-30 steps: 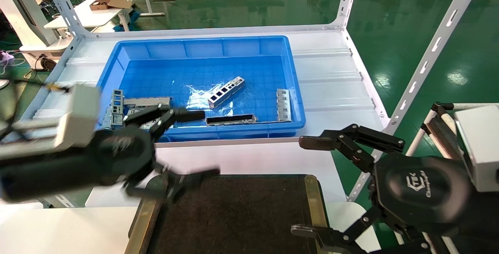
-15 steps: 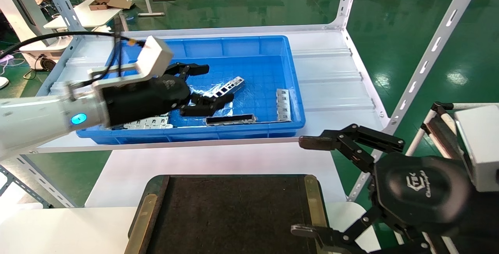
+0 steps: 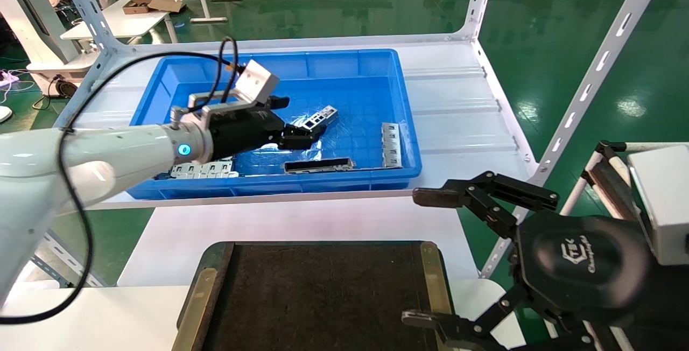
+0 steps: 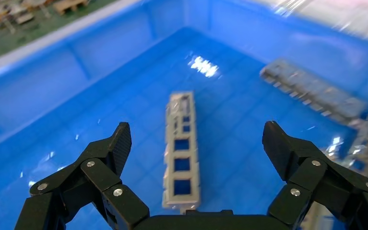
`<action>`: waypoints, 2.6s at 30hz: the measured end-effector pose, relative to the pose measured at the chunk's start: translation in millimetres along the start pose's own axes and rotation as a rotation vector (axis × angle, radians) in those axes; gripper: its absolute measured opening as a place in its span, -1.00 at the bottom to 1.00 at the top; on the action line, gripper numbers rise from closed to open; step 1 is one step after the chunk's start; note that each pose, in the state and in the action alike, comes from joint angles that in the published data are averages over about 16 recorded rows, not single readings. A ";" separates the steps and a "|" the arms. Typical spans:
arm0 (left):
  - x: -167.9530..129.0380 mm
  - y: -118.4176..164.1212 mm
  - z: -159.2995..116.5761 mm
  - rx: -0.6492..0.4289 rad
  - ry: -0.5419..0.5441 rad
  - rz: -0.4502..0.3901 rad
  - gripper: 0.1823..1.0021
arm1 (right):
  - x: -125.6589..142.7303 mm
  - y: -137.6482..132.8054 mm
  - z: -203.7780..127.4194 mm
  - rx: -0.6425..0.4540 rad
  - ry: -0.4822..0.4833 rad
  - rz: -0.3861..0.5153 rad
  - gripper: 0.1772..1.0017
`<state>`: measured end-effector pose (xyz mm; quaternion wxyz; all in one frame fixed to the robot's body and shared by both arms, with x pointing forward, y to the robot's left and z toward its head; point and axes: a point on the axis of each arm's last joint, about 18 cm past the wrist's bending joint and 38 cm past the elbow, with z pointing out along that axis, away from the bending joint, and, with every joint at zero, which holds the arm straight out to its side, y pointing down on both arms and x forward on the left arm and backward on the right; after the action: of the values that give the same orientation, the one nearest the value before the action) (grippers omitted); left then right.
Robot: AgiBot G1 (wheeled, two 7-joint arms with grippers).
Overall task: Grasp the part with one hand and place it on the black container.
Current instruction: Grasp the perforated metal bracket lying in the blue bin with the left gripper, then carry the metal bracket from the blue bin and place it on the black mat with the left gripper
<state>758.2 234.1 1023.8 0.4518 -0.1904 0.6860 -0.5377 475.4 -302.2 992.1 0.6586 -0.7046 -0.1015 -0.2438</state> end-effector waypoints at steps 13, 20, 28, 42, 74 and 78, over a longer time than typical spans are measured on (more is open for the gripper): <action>1.0 15.5 18.6 -0.066 -0.081 -0.024 0.97 | 0.0 0.0 0.0 0.000 0.000 0.000 0.97; 4.3 19.8 21.1 -0.073 -0.081 -0.034 0.88 | 0.0 0.0 0.0 0.000 0.000 0.000 0.87; 7.4 26.1 22.4 -0.082 -0.080 -0.041 0.62 | 0.0 0.0 0.0 0.000 0.000 0.000 0.62; 4.2 30.8 22.9 -0.089 -0.110 -0.054 -0.14 | 0.0 0.0 0.0 0.000 0.000 0.000 -0.09; 27.3 -15.1 -40.2 0.219 0.268 -0.118 -0.64 | 0.0 0.0 0.0 0.000 0.000 0.000 -0.96; 36.7 -3.4 -57.4 0.238 0.346 -0.134 -0.64 | 0.0 0.0 0.0 0.000 0.000 0.000 -0.97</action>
<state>691.0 238.0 1012.4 0.3097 -0.0857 0.6710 -0.6682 475.4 -302.2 992.1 0.6586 -0.7046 -0.1015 -0.2438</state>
